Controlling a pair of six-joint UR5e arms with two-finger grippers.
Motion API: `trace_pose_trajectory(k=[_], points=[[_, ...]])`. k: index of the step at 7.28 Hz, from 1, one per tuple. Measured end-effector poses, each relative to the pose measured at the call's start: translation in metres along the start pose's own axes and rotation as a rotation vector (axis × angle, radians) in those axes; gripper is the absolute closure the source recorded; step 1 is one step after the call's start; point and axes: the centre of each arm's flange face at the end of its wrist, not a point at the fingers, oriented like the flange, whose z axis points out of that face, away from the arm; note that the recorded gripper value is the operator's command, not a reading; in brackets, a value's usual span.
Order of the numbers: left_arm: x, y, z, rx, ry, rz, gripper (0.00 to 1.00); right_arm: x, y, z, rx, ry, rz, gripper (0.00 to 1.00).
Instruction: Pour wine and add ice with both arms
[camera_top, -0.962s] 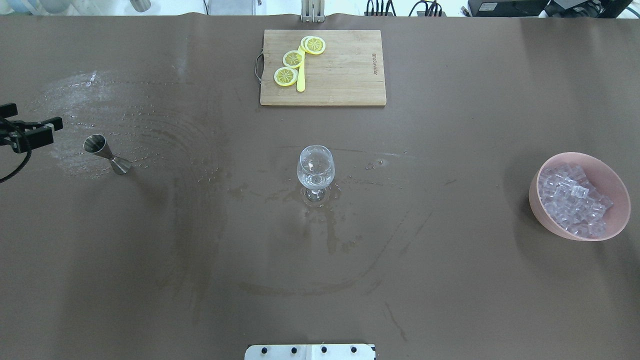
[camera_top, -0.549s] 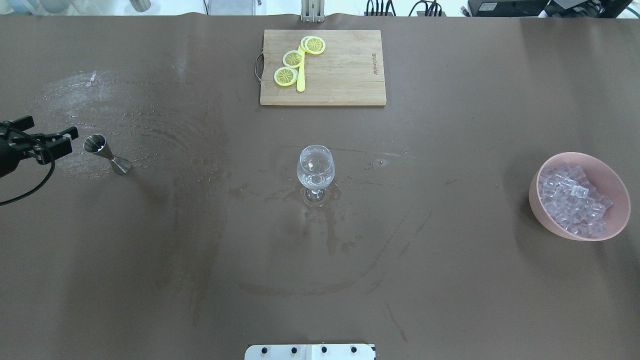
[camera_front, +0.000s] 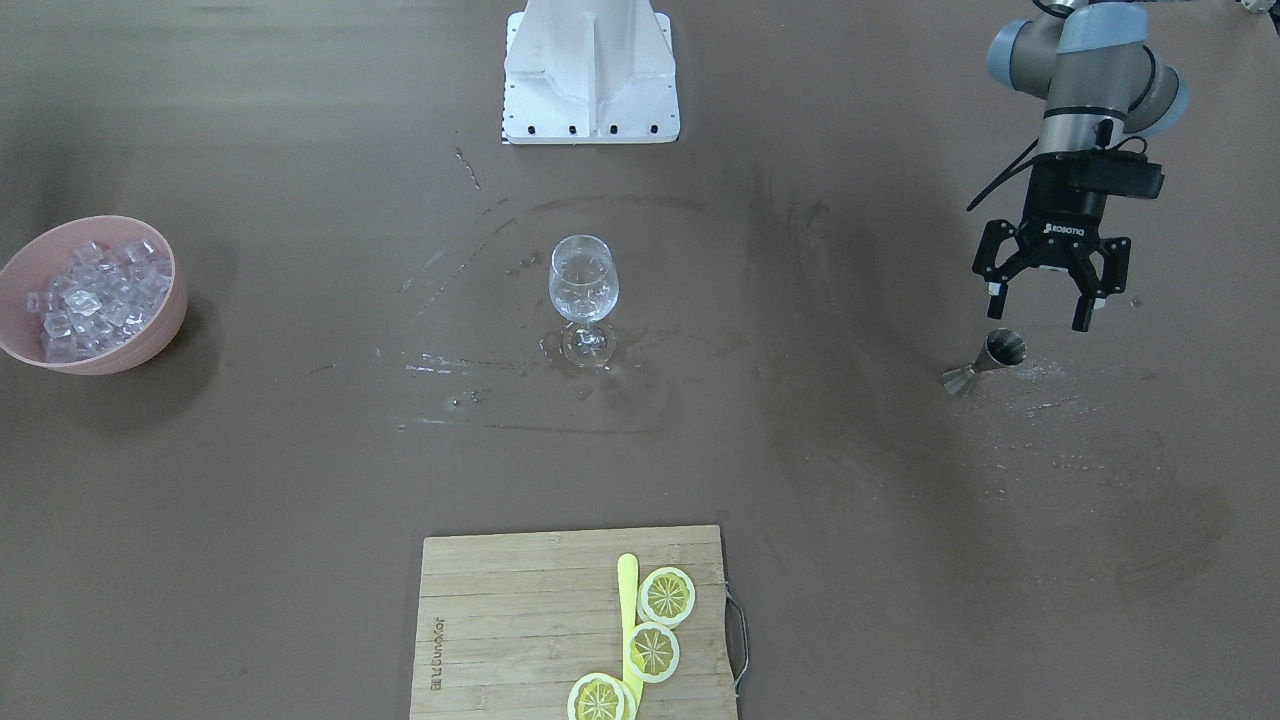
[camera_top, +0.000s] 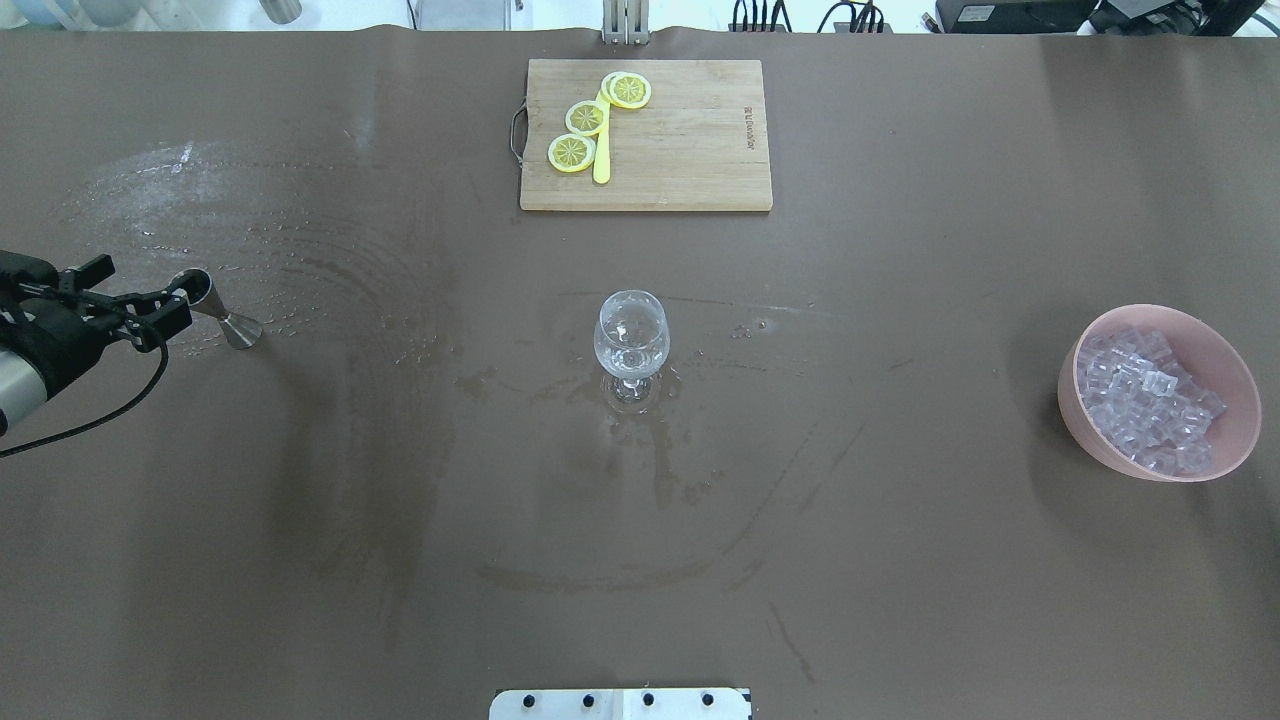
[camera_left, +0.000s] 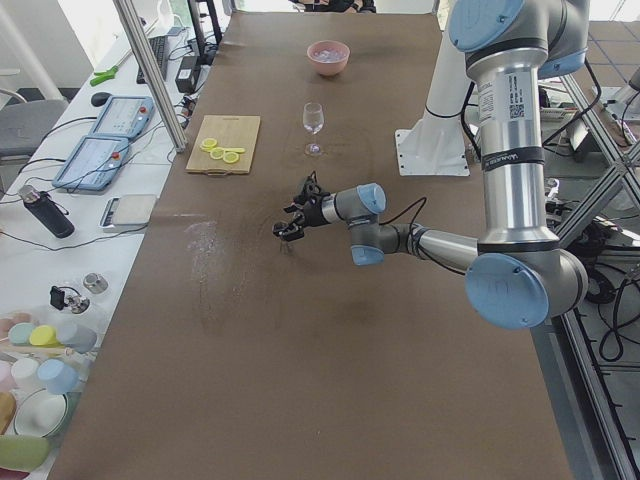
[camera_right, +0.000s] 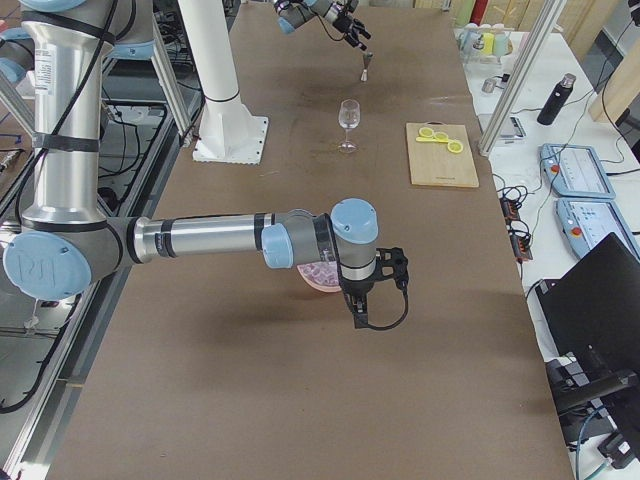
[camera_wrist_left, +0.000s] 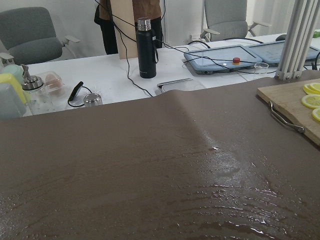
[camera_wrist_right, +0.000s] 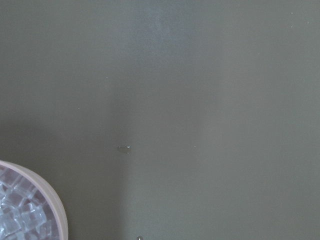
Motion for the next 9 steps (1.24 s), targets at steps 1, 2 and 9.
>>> trace_pose_trajectory(k=[1,2,9], points=[[0.002,0.003,0.003,0.010,-0.004,-0.015,0.01,0.000,0.000,0.000,0.001,0.000,-0.001,0.00],[0.007,0.006,0.005,0.021,-0.007,-0.033,0.01,0.000,0.000,-0.001,0.002,0.000,-0.002,0.00],[0.018,0.045,0.043,0.058,-0.025,-0.098,0.01,0.000,-0.001,0.000,0.000,0.000,0.000,0.00]])
